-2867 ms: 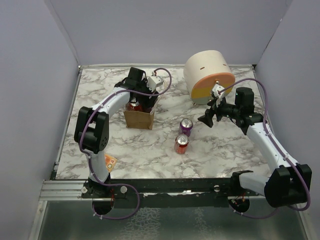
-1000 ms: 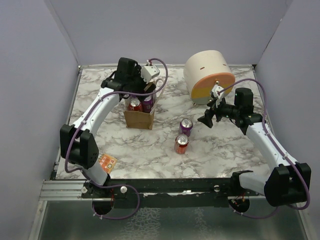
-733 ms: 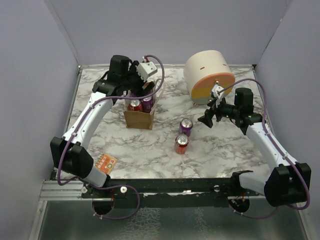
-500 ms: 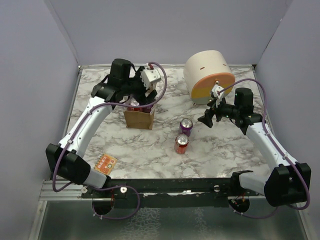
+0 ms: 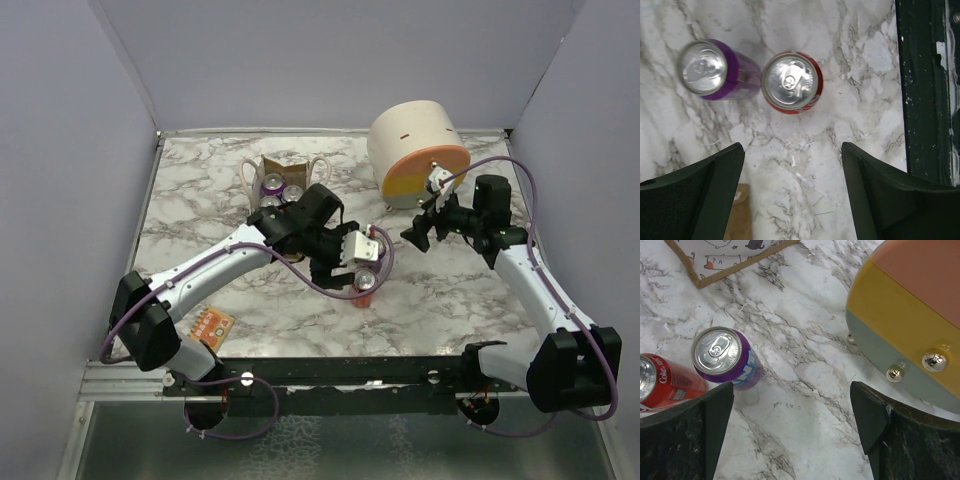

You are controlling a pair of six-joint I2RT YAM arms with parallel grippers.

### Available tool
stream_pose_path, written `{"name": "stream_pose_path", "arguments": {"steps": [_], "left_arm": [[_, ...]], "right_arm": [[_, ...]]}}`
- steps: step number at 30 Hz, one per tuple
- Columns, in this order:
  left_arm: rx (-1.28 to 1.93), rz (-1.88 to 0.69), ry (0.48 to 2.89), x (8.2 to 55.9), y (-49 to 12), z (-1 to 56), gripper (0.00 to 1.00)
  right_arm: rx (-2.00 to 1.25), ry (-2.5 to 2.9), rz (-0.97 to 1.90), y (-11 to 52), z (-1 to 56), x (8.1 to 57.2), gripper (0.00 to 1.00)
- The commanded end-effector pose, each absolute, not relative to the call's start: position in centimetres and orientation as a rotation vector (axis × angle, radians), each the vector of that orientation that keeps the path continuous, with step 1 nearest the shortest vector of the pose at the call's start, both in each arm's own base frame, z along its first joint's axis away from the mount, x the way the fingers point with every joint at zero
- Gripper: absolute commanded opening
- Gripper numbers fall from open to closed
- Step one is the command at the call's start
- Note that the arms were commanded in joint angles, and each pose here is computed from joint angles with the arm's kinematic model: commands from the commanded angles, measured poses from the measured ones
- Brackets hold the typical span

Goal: Place the beverage into the canvas bag

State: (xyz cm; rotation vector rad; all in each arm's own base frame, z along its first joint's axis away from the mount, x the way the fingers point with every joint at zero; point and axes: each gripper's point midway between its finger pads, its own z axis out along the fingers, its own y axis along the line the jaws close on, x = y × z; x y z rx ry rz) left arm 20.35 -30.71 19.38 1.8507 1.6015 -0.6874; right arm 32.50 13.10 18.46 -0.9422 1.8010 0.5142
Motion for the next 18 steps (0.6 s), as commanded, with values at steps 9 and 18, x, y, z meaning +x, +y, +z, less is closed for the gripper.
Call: {"name": "stream_pose_path", "arguments": {"steps": [9, 18], "left_arm": [[1.93, -0.655, 1.639, 19.3, -32.1, 11.2, 0.85], [1.911, -0.699, 1.631, 19.0, -34.4, 9.7, 0.85]], "right_arm": [[-0.868, 1.794, 0.453, 10.7, 18.8, 33.3, 1.0], [-0.863, 1.783, 0.438, 10.2, 19.2, 33.3, 1.0]]}}
